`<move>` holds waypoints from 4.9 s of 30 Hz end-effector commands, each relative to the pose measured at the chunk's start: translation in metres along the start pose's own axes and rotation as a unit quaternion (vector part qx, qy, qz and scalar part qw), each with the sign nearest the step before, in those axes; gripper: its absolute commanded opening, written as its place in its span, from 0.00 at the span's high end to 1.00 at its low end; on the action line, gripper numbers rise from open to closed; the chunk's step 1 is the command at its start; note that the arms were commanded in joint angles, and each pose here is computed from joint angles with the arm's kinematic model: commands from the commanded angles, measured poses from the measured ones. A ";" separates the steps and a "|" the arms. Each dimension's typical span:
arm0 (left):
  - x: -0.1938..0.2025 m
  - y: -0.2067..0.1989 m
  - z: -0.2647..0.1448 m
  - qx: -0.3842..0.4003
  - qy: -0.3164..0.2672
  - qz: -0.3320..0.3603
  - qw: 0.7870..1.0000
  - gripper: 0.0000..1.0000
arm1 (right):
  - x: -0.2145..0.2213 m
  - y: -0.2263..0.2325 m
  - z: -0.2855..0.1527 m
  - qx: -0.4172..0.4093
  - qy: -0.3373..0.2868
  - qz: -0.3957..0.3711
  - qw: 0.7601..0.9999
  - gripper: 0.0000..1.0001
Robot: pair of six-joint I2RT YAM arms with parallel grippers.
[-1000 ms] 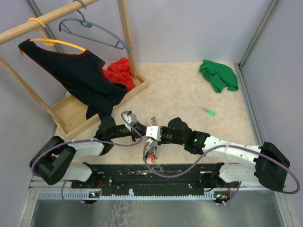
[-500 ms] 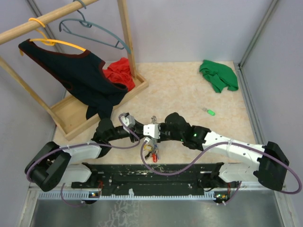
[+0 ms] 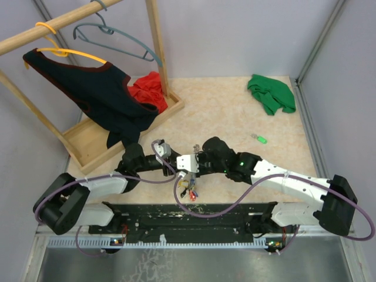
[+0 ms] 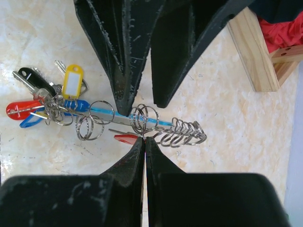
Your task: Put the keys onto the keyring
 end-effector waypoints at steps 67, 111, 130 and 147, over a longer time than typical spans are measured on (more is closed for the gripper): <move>-0.002 0.003 0.000 -0.026 0.000 -0.028 0.999 0.64 | -0.017 -0.019 -0.007 0.069 -0.034 0.002 0.997 1.00; 0.003 0.008 0.011 0.003 0.012 -0.053 0.999 1.00 | 0.023 0.025 0.005 0.034 -0.002 0.079 0.996 1.00; -0.003 0.005 0.002 -0.028 -0.011 -0.032 0.999 0.77 | -0.001 0.004 -0.006 0.056 -0.042 0.056 0.996 1.00; 0.012 -0.004 -0.020 -0.088 -0.014 -0.022 0.996 0.51 | -0.016 -0.009 -0.015 0.052 -0.051 0.023 0.997 1.00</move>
Point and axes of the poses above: each gripper's point midway between its finger pads, its own z axis out along the fingers, its own y axis along the line the jaws close on, x = y × z, the point moved 8 cm from there along -z, back along the fingers, and after that the axes turned 2 degrees about z, right-handed, at the moved point
